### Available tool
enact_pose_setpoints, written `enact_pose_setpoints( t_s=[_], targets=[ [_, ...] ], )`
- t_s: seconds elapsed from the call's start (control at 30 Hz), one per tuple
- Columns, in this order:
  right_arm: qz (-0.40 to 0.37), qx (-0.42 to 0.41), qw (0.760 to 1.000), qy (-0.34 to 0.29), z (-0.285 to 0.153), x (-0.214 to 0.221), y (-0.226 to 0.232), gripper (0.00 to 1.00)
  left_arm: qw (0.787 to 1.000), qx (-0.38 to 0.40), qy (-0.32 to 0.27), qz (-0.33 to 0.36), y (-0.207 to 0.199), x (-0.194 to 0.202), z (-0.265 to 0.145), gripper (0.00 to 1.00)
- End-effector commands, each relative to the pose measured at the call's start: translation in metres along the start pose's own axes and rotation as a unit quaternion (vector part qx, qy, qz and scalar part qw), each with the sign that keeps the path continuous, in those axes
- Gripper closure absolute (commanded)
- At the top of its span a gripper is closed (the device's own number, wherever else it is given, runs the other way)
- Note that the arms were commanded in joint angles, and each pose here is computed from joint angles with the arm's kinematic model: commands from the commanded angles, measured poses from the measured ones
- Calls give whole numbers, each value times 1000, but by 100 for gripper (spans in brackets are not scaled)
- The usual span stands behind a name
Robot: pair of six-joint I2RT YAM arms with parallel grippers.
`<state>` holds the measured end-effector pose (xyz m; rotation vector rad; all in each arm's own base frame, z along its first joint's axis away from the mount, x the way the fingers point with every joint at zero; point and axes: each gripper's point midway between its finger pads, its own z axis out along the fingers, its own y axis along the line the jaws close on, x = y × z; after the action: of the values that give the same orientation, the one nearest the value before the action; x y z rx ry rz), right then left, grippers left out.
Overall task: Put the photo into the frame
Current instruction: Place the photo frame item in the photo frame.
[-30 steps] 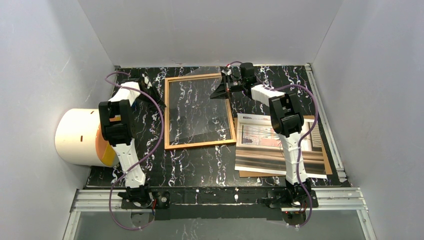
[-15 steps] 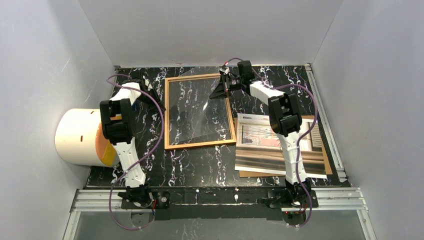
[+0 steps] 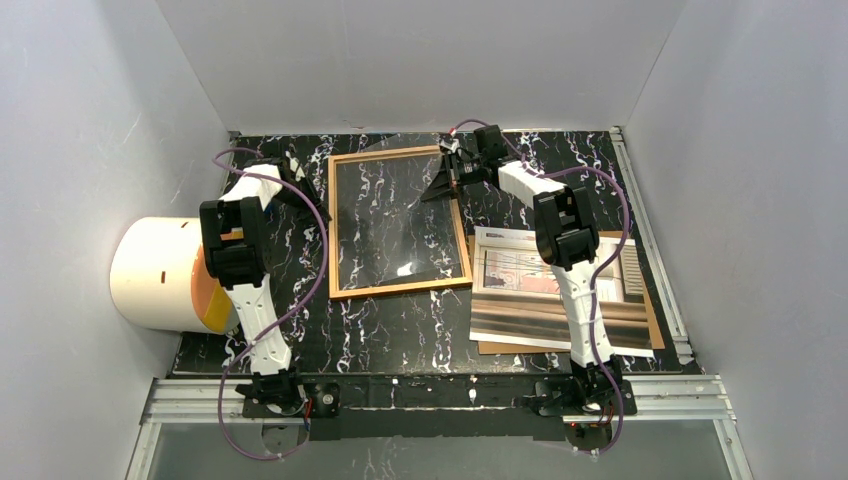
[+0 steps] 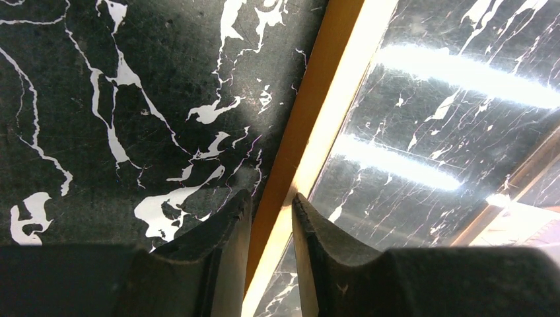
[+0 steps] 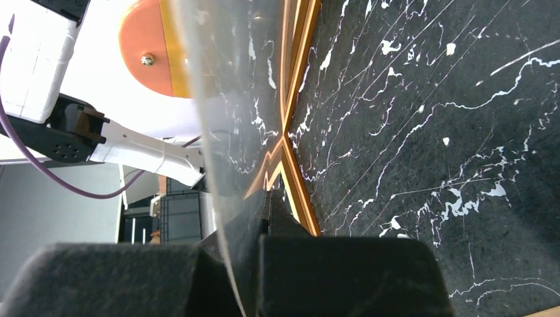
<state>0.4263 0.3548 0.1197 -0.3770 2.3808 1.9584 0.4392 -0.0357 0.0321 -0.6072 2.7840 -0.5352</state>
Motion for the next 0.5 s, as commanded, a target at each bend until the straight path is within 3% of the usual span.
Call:
enact_pose_setpoints(
  t_s=[0.0,0.47],
  targets=[
    [-30,7,1000,4,7,-4,-3,99,999,-20,26,3,10,9,9,73],
    [5,67,998,-15,8,-4,-33,99,999,-25,32,-6,12,11,12,74]
  ],
)
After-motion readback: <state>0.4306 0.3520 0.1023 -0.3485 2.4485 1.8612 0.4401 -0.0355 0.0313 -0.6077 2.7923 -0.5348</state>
